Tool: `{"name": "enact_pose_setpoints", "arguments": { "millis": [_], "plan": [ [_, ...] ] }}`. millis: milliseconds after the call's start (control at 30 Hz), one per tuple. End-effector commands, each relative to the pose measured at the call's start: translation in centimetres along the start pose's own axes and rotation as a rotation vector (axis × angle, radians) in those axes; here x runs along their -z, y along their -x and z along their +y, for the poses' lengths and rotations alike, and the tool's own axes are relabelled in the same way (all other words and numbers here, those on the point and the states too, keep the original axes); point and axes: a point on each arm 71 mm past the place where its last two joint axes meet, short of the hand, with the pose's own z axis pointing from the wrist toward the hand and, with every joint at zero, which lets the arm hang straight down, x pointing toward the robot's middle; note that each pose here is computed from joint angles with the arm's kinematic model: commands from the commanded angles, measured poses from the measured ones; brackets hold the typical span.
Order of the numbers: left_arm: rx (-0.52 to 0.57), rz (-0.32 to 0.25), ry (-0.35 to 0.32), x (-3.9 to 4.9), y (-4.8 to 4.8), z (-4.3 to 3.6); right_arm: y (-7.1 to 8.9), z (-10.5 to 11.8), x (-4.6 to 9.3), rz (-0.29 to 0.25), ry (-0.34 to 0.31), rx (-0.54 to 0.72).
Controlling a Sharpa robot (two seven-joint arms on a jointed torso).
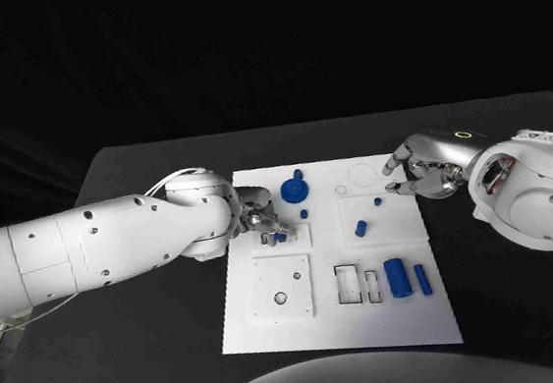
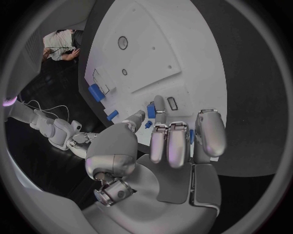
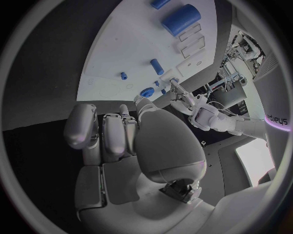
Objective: Assemble the parts on the task board
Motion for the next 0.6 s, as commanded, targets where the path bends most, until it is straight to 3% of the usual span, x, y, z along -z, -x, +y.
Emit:
{"name": "enact_pose_setpoints", "arguments": {
  "millis": [33, 600],
  "plan": [
    [-0.027, 0.029, 0.003, 0.00, -0.51, 0.14, -0.12, -0.09, 0.00, 0.010, -0.008, 0.003],
    [0.034, 0.015, -0.018, 0.10, -0.49, -0.18, -0.27, -0.24, 0.03, 0.014, -0.014, 0.001]
  ]
}}
